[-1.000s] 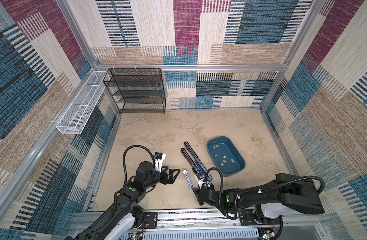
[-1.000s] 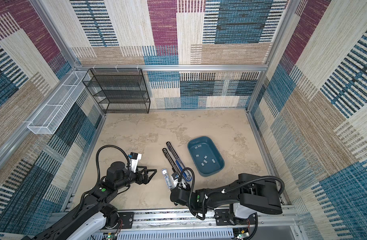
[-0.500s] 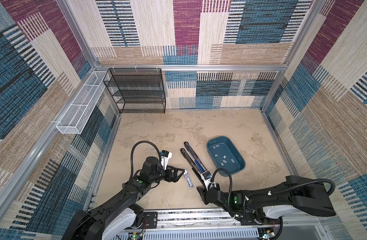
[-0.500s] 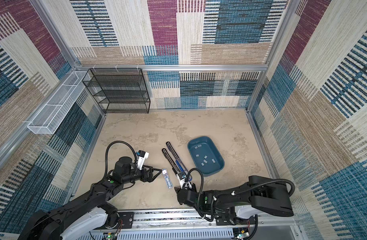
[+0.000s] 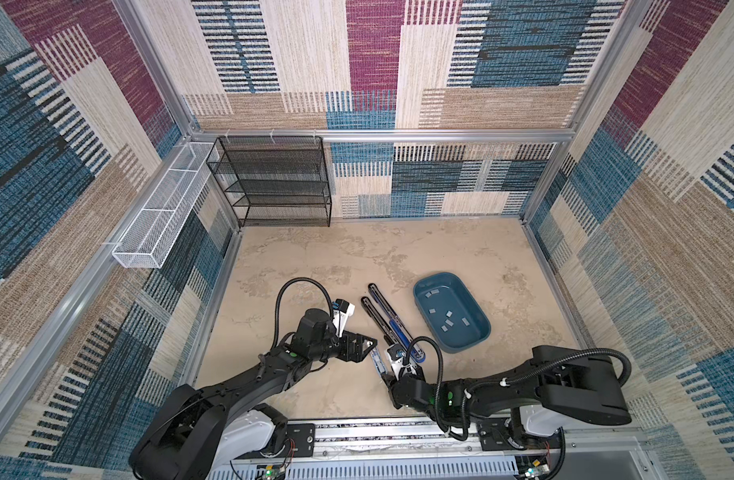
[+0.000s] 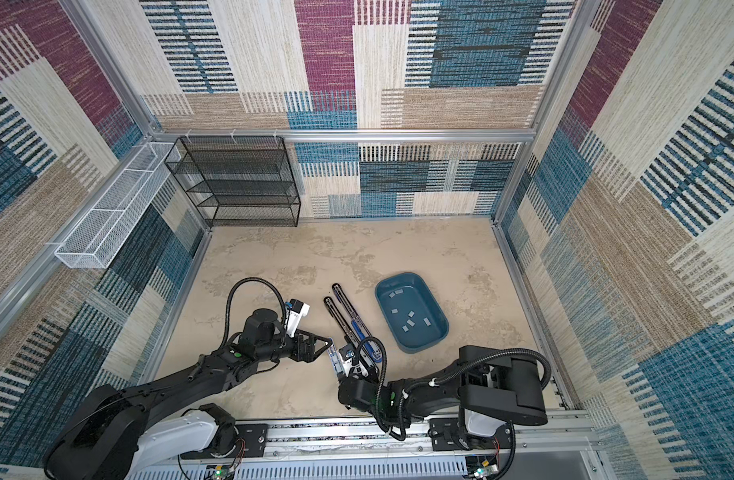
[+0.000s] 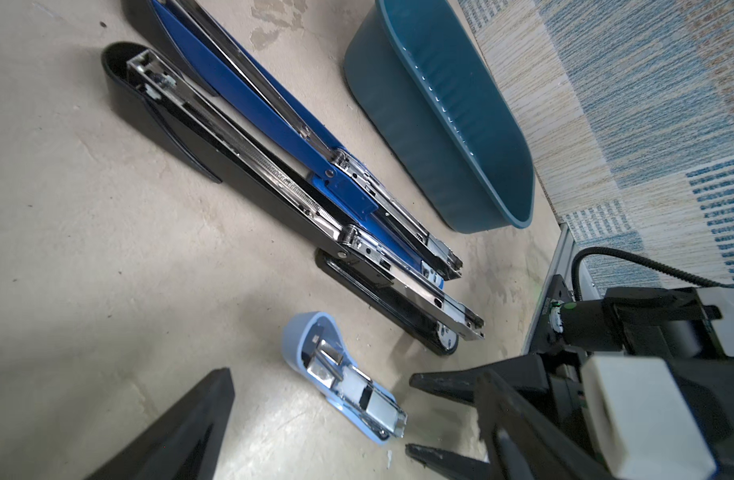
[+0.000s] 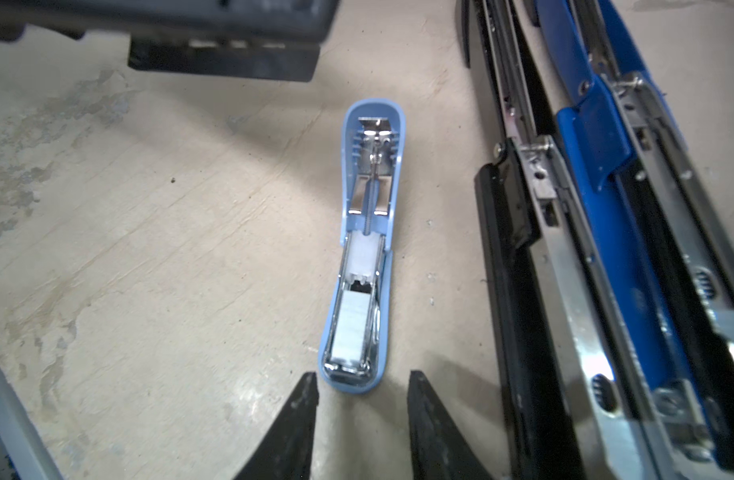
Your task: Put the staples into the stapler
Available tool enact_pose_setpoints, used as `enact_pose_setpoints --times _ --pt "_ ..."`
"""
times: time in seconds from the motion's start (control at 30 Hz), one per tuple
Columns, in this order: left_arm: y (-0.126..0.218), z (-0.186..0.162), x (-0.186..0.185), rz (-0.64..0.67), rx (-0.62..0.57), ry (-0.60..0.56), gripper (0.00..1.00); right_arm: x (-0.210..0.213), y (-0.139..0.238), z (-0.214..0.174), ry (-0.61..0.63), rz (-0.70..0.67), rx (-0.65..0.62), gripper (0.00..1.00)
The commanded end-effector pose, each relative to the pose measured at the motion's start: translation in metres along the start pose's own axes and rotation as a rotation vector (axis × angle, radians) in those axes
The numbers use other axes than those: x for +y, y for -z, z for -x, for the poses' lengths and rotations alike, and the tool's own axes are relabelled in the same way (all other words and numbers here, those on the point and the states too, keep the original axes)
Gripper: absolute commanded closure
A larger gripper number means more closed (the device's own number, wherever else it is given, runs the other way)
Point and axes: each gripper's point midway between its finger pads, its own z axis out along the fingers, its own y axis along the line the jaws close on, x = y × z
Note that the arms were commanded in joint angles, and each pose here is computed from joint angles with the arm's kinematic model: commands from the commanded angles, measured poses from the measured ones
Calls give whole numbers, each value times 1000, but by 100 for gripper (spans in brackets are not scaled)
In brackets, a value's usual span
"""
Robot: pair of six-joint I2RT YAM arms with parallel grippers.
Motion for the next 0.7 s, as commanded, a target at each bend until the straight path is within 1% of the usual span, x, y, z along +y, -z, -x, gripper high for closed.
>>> enact_pose_setpoints --times 0.0,0.13,0.3,0.4,0.67 --pt "-5 10 -6 -30 -32 -50 7 10 -4 7 -2 26 -25 66" --pt "-10 9 -2 -24 -28 -48 8 8 -6 7 -2 13 -32 75" --pt "-15 10 -1 -30 -25 -55 9 4 -8 7 13 -5 -52 80" --pt "-18 10 0 -30 -28 -56 10 4 -9 7 39 6 -67 82" --pt "-22 5 3 -35 -19 -65 13 6 -10 8 70 22 -98 83"
